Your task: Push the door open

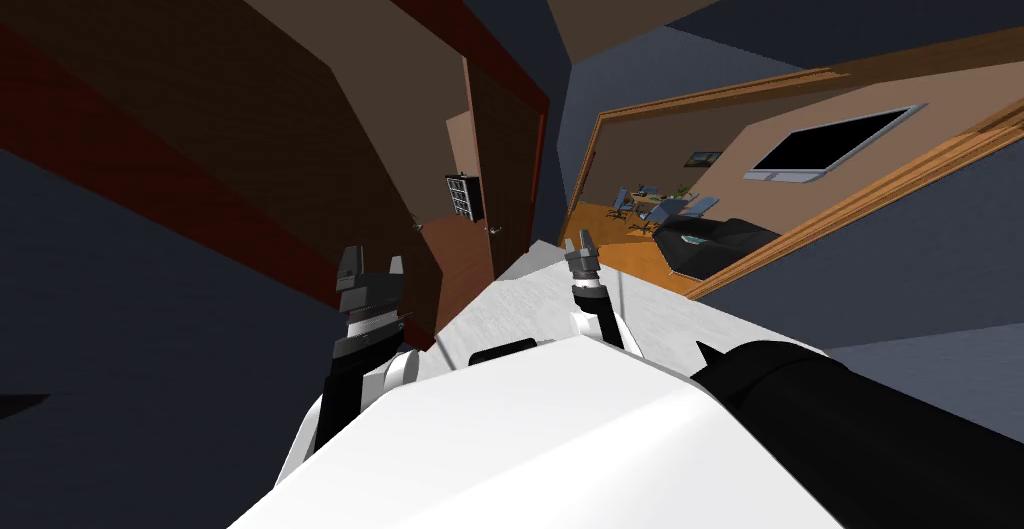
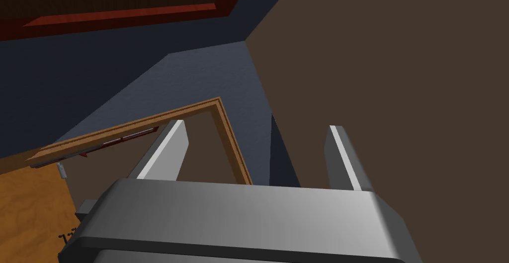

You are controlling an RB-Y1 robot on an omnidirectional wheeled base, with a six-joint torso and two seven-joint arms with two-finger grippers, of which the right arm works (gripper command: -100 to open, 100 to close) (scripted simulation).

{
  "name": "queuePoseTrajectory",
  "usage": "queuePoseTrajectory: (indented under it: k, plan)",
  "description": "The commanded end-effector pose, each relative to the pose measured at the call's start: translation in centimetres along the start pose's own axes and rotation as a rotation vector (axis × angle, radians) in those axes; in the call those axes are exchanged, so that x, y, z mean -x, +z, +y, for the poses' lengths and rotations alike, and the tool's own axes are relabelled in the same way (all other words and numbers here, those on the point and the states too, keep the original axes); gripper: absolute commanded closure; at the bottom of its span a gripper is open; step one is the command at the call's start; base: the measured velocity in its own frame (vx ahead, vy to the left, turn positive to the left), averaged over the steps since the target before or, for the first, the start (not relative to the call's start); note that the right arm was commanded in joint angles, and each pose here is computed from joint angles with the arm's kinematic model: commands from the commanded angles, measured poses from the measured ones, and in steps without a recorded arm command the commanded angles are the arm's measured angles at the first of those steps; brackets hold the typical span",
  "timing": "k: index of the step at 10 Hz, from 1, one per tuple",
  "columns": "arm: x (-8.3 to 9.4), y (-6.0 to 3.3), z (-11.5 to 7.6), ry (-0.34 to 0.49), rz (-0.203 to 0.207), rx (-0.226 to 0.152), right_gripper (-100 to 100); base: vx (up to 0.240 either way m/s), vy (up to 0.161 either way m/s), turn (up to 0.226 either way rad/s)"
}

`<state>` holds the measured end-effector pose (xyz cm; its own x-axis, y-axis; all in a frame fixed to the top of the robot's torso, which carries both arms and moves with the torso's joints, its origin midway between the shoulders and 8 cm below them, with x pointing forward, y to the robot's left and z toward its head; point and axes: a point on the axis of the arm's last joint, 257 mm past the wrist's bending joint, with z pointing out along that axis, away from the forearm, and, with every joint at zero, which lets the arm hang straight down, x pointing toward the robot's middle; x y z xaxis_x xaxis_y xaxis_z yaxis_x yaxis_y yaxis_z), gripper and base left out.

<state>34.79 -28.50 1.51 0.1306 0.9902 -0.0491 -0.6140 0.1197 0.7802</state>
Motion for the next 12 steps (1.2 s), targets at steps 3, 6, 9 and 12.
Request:
queuePoseTrajectory:
  k: [3,6,9,12]
  plan:
    - [-1.2,-0.19,-2.3,0.024,0.026,-0.027,-100,0.091,-0.013,0.012]
    - [-2.3,-0.44,-4.5,0.047,0.050,-0.053,-100,0.143,-0.039,0.017]
    - [-3.5,-0.73,-6.4,0.068,0.073,-0.077,-100,0.089,-0.019,0.013]
    - [-4.8,-1.13,-8.6,0.090,0.099,-0.104,-100,0.084,-0.033,0.014]
